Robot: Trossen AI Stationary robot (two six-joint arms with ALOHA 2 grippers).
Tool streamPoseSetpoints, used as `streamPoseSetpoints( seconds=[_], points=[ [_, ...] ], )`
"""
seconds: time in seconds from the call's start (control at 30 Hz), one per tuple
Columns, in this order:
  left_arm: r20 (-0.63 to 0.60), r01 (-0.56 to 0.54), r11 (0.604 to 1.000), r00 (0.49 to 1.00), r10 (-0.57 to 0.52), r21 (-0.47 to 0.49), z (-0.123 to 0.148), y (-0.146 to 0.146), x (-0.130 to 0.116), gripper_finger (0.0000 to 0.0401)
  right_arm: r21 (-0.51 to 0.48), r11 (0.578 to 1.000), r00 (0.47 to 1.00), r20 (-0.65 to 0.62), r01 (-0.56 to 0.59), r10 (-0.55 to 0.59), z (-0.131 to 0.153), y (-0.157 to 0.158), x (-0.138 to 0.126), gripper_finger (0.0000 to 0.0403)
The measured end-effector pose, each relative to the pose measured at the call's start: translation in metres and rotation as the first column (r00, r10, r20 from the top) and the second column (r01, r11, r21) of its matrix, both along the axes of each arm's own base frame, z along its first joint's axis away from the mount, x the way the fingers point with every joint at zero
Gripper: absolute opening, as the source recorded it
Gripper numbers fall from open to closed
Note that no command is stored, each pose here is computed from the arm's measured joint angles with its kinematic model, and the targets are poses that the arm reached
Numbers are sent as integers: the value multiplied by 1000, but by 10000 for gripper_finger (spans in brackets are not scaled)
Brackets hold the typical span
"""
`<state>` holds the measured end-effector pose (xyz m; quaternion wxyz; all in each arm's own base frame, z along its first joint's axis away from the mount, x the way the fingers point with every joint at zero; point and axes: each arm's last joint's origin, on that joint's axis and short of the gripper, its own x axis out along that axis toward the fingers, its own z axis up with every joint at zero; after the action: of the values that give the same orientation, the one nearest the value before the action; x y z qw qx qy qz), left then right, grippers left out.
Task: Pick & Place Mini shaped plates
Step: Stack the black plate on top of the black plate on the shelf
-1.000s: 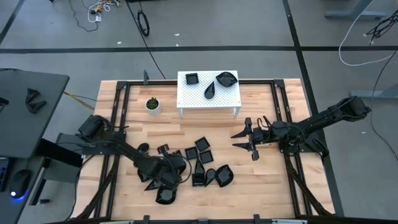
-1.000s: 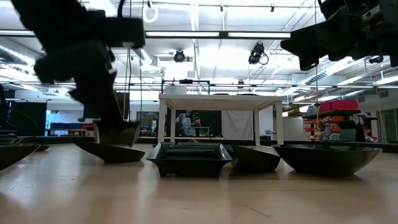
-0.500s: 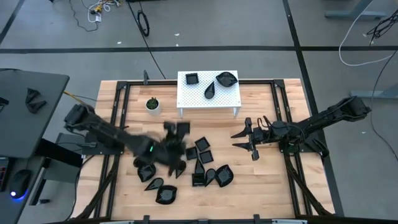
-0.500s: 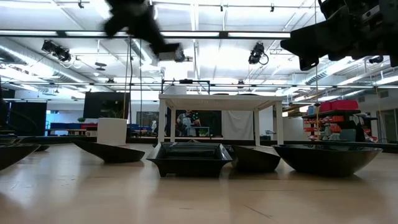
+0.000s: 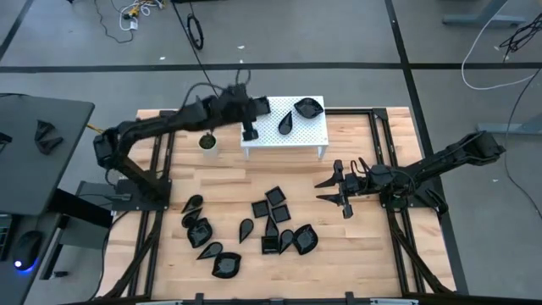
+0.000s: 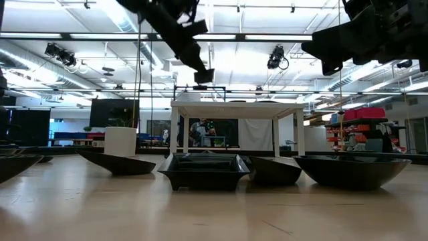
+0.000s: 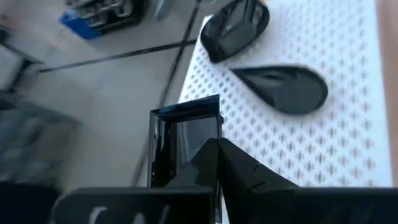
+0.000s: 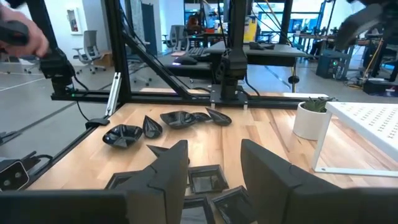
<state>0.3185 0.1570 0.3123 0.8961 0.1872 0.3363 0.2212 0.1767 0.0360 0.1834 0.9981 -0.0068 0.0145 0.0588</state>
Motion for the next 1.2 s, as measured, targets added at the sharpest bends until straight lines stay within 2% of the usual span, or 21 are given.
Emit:
streamPoseSetpoints(
  seconds=[0.1,0.27,0.5,0.73,0.93,1.2],
  points=[
    [72,42,999,997,-40,-28,-7,19,5,14,-4,1000,1000,-3,0,0,0,0,0,151],
    [-29,101,994,995,-100,46,-27,27,16,8,2,1000,1000,-6,7,-7,-1,0,0,151],
    [-125,24,998,992,-17,60,-43,32,18,15,7,1000,1000,-7,10,-10,-1,0,0,151],
    [-125,-32,997,991,41,69,-43,33,17,15,7,1000,1000,-6,10,-10,-1,0,0,151],
    [-160,-40,998,986,47,43,-47,32,15,16,7,1000,1000,-6,10,-10,-1,0,0,151],
    [-145,-63,998,987,66,27,-47,34,14,18,7,1000,1000,-6,10,-10,-1,0,0,151]
  ],
)
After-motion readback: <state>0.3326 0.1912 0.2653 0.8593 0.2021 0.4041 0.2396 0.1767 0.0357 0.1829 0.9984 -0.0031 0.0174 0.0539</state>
